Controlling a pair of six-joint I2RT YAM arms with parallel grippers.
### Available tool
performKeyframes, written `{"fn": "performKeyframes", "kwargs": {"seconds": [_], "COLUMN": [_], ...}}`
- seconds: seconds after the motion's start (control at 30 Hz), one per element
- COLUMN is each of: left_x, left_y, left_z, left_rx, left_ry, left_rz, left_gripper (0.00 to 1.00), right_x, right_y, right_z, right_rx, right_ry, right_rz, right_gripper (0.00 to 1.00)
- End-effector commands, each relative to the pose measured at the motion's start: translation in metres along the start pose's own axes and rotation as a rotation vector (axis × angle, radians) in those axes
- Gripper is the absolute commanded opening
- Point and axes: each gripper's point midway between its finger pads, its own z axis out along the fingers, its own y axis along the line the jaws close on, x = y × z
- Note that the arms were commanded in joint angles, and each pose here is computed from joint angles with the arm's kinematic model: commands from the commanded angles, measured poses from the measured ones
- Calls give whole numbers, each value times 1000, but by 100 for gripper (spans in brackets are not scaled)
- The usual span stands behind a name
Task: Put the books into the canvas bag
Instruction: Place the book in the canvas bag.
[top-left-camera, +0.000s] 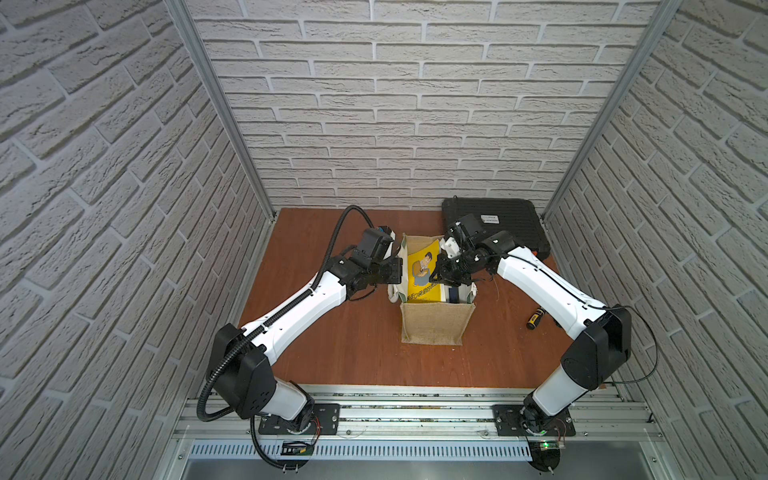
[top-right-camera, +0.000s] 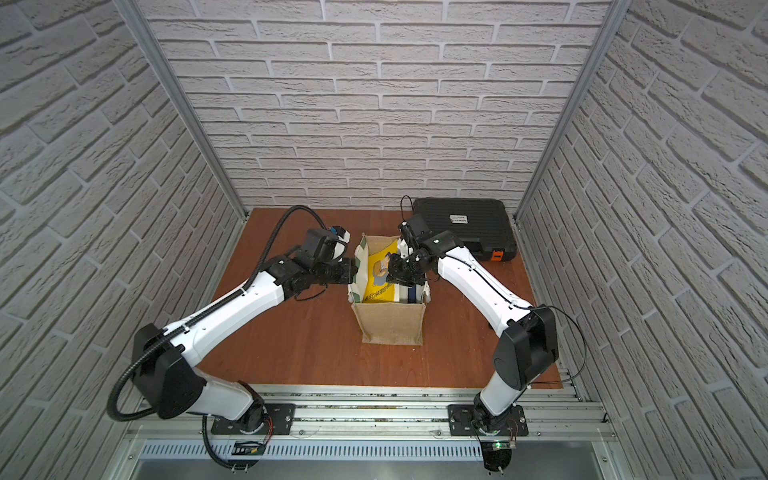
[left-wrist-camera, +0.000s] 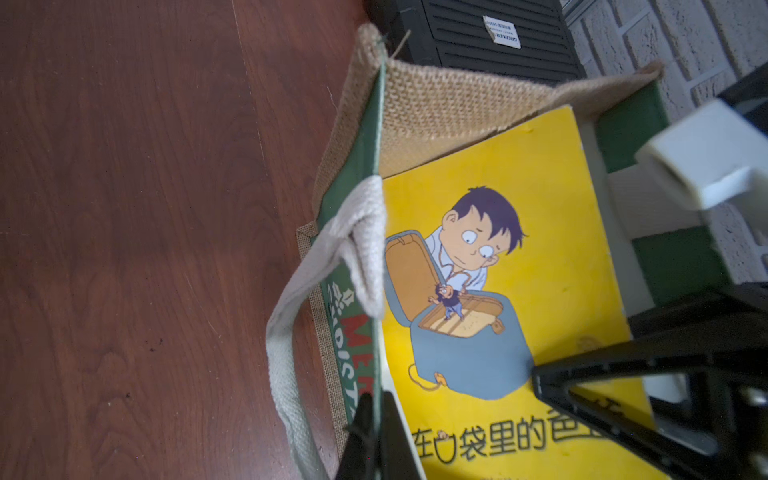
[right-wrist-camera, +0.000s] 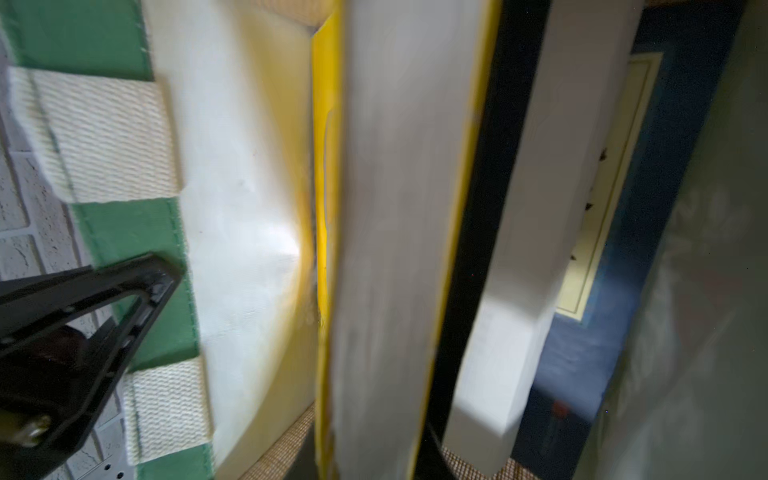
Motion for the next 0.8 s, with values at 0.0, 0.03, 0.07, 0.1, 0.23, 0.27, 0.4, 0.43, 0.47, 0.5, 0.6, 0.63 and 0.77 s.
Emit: {"fn": "performKeyframes", "kwargs": {"seconds": [0.0, 0.03, 0.07, 0.1, 0.23, 0.27, 0.4, 0.43, 0.47, 0.5, 0.6, 0.63, 0.77], "left_x": [-8, -10, -13, -15, -29, -33, -45, -47, -49, -50, -52, -52, -52], "left_y": [2, 3, 4, 3, 10, 13, 25, 30, 36, 41, 65, 75, 116], "left_z": [-16, -18, -22, -25, -44, -50, -74, -80, -85, -90, -104, -109, -124], "left_rx": [13, 14, 15, 21, 14, 11, -13, -25, -37, -45, -79, -89, -127], "left_ry": [-42, -48, -56, -62, -103, -118, -166, -176, -183, -190, -212, -223, -267], "left_rz": [-13, -11, -9, -2, 8, 10, 20, 20, 14, 8, -31, -44, -104], "left_gripper": [6, 11, 16, 20, 36, 38, 45, 47, 48, 49, 53, 55, 66], "right_x": [-16, -17, -19, -20, -26, -28, -31, -31, -31, -32, -35, -37, -44], "right_y": [3, 2, 2, 2, 3, 3, -2, -5, -10, -15, -36, -44, -82], "right_z": [-14, -22, -31, -40, -87, -99, -143, -152, -161, -167, -184, -189, -204], "right_rx": [22, 33, 41, 48, 80, 86, 105, 121, 140, 159, 245, 280, 445], "right_ry": [-95, -113, -132, -148, -258, -298, -417, -442, -463, -481, -533, -554, -655], "right_rz": [-41, -53, -65, -75, -130, -138, -161, -165, -169, -174, -189, -190, -172], "right_gripper": [35, 39, 42, 44, 53, 55, 70, 72, 74, 75, 80, 82, 96]}}
